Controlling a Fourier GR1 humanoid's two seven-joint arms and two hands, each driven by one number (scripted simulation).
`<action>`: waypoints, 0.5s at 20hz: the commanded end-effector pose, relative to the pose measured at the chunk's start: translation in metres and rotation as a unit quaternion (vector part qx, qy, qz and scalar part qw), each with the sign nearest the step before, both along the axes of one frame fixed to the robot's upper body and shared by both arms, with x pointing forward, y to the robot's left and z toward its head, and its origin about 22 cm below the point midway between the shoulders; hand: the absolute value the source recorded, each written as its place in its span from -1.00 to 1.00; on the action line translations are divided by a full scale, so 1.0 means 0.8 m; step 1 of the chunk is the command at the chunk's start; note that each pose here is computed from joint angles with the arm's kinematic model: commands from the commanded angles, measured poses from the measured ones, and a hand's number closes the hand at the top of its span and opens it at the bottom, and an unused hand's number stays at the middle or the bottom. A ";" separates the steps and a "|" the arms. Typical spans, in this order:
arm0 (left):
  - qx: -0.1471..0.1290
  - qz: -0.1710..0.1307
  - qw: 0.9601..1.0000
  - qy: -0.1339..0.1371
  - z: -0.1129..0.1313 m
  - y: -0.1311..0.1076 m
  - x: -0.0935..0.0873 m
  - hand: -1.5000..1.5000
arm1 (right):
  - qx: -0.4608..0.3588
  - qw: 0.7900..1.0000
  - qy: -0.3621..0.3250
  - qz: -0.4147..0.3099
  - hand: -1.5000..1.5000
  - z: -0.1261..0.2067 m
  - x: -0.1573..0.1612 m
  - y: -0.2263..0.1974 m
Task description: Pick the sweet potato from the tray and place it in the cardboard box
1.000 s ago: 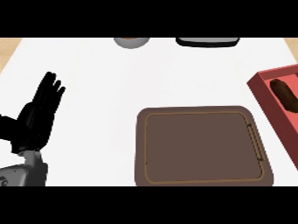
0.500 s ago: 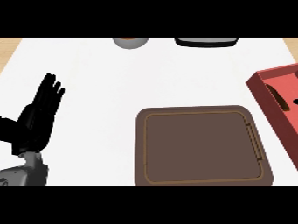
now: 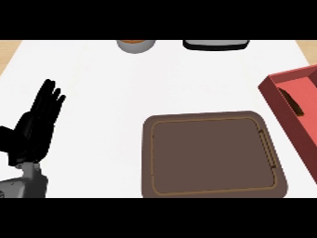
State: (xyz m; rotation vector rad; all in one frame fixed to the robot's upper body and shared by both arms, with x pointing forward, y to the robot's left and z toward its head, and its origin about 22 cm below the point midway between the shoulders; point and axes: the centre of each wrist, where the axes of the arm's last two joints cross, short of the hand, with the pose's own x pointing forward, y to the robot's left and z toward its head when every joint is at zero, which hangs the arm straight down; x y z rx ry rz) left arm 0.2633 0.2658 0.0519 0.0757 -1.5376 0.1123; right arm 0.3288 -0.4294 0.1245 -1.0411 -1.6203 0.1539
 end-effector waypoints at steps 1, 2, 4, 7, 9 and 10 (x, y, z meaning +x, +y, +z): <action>-0.002 0.004 1.000 0.001 0.009 -0.006 0.007 0.00 | 0.138 0.988 -0.065 0.029 -1.00 0.020 -0.005 -0.015; -0.008 0.010 1.000 -0.003 0.004 -0.007 -0.008 0.00 | 0.150 0.986 -0.069 0.027 -1.00 0.002 -0.021 -0.019; 0.007 0.004 1.000 -0.005 -0.003 0.009 0.002 0.00 | 0.173 0.981 -0.082 0.016 -1.00 0.014 -0.031 -0.051; 0.002 0.004 1.000 -0.005 0.021 0.021 0.000 0.00 | 0.188 0.976 -0.106 0.008 -1.00 -0.012 -0.069 -0.073; 0.002 0.001 1.000 -0.009 0.019 -0.007 0.010 0.00 | 0.190 0.975 -0.115 -0.009 -1.00 -0.016 -0.073 -0.086; -0.005 -0.006 1.000 -0.001 0.015 -0.021 -0.006 0.00 | 0.193 0.973 -0.129 -0.003 -1.00 -0.017 -0.086 -0.096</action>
